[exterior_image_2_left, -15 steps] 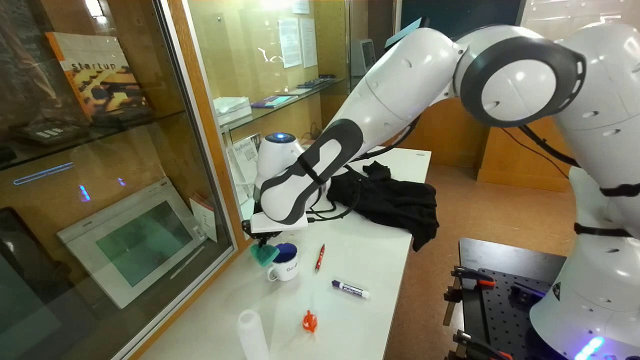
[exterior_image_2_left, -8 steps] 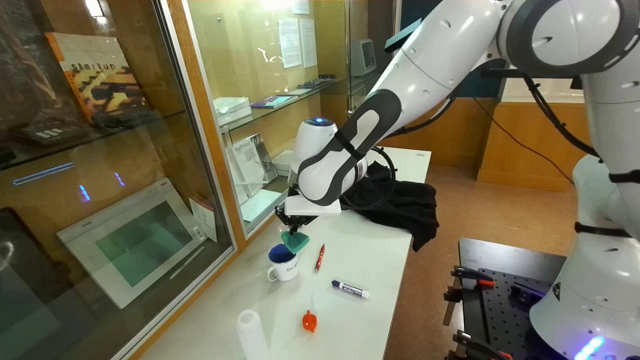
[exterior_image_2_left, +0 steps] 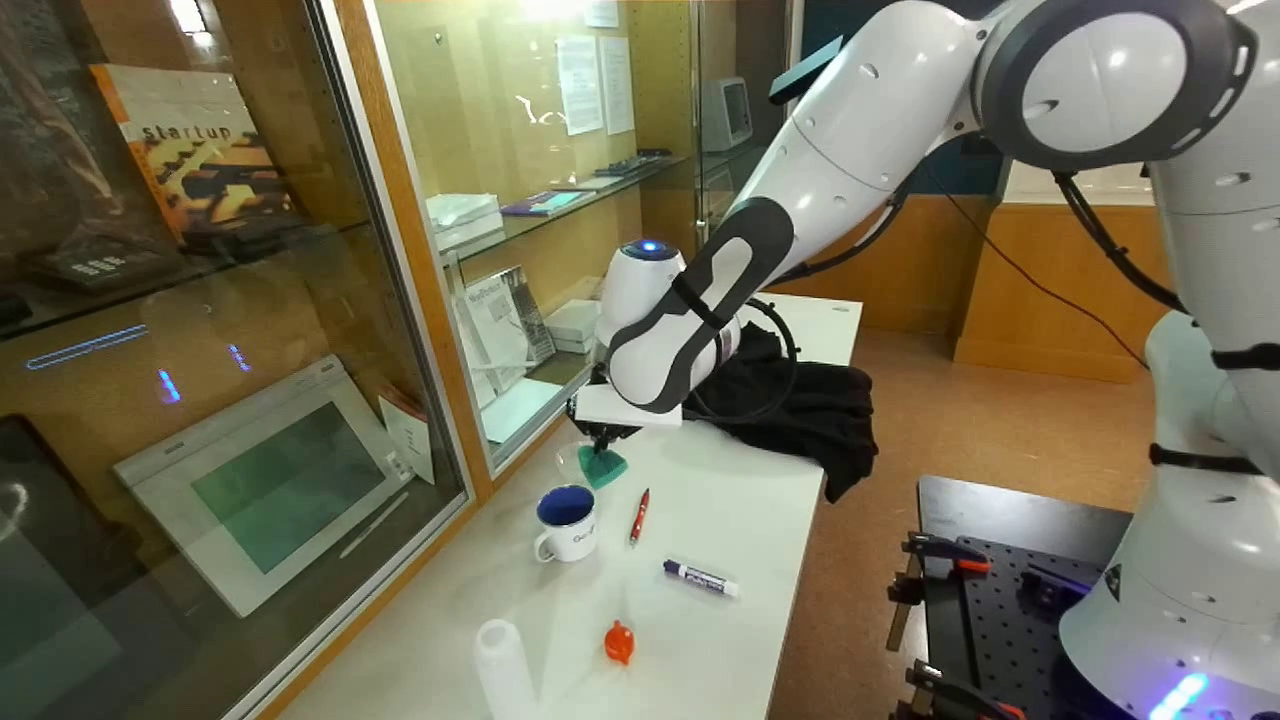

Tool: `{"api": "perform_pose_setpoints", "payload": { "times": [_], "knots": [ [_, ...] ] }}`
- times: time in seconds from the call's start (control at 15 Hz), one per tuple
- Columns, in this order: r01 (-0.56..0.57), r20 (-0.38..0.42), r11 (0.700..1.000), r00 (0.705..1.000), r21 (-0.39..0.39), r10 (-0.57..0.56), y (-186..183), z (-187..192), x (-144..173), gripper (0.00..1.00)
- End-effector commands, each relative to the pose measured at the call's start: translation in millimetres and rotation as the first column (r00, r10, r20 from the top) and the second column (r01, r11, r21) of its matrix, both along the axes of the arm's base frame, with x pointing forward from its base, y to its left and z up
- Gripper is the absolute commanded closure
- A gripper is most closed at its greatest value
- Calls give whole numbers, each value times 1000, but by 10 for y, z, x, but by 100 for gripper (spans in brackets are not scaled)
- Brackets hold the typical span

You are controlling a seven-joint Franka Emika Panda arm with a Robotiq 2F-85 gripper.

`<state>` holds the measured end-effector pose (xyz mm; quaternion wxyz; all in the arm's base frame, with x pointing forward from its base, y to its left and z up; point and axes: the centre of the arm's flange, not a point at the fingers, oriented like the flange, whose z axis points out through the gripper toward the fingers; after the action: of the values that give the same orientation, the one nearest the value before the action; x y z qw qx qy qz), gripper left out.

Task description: Move the sponge to the right

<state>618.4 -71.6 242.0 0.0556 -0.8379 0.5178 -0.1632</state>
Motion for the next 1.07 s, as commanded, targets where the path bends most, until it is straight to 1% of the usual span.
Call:
{"api": "perform_pose_setpoints", "payload": {
  "times": [0.0, 0.13, 0.27, 0.4, 0.6, 0.73, 0.87, 0.93, 1.0],
  "knots": [
    [172, 22, 985, 985, -14, -172, -335, -165, 3, 99],
    [262, 8, 965, 965, -21, -262, -572, -319, -72, 99],
    [347, -30, 938, 937, -22, -347, -797, -514, -181, 99],
    [398, -60, 917, 915, -21, -399, -963, -740, -290, 99],
    [438, -80, 899, 895, -19, -438, -1144, -1119, -404, 99],
    [461, -70, 887, 885, 2, -460, -1222, -1324, -439, 99],
    [484, -63, 873, 875, 61, -481, -1287, -1512, -459, 99],
    [500, -74, 863, 866, 75, -495, -1284, -1574, -455, 99],
    [485, -90, 874, 873, 34, -480, -1208, -1453, -529, 99]
  ]
}}
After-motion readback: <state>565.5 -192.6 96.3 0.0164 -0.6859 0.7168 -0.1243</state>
